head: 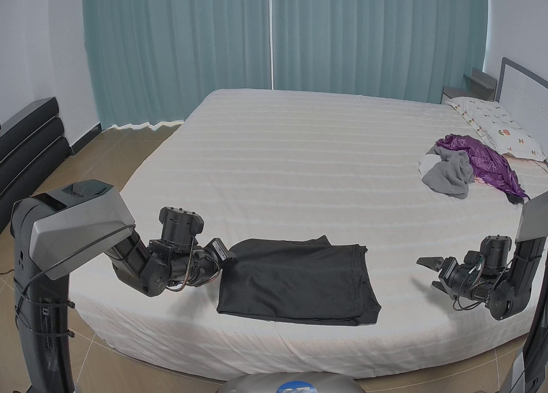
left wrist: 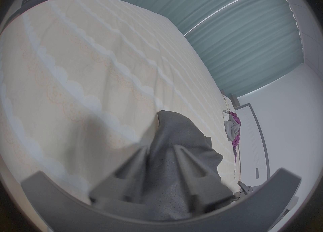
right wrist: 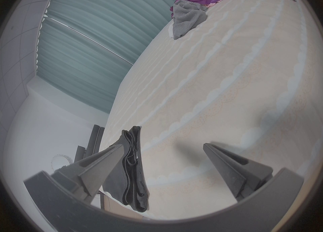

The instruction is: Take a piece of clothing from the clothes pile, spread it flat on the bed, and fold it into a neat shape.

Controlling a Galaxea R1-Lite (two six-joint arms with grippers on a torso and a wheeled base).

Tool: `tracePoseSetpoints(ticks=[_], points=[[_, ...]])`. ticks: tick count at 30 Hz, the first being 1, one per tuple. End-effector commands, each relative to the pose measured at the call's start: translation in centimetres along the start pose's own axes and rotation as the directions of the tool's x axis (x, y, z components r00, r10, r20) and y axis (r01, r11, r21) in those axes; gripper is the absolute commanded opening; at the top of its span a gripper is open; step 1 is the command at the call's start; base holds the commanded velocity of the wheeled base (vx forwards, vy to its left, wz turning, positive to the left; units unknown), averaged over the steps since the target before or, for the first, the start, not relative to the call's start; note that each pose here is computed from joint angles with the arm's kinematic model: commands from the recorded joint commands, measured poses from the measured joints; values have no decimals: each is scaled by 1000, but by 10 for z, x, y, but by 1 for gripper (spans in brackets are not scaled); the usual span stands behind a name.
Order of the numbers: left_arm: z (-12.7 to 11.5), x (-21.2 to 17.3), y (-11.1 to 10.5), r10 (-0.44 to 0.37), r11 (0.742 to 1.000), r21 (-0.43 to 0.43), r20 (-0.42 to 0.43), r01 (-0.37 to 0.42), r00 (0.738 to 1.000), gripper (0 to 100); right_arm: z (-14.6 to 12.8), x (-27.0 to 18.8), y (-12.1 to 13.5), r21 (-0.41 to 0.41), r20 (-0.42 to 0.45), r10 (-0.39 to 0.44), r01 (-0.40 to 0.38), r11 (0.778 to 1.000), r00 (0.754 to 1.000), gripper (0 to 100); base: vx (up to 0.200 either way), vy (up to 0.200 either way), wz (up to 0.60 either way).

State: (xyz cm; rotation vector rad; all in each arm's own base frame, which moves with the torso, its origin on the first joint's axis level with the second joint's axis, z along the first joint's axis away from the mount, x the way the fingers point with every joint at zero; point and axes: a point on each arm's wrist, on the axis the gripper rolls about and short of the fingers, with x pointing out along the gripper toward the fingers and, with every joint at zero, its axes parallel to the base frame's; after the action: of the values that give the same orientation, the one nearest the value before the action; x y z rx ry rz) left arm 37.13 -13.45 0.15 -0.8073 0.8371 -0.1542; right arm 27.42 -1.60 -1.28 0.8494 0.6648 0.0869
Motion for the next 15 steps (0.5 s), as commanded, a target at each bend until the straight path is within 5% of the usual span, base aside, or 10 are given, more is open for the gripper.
tracePoseSetpoints(ticks=[1,15], points=[[0,0,0,0,1000,-1,0,0,1000,100,0,0,0,0,0,1,-1,1000,1000,100,0,0,0],[14,-13,-5,-12,997,-70,46,15,999,100,1,-1,1,-1,3,4,-4,1000,1000,100,0,0,0]])
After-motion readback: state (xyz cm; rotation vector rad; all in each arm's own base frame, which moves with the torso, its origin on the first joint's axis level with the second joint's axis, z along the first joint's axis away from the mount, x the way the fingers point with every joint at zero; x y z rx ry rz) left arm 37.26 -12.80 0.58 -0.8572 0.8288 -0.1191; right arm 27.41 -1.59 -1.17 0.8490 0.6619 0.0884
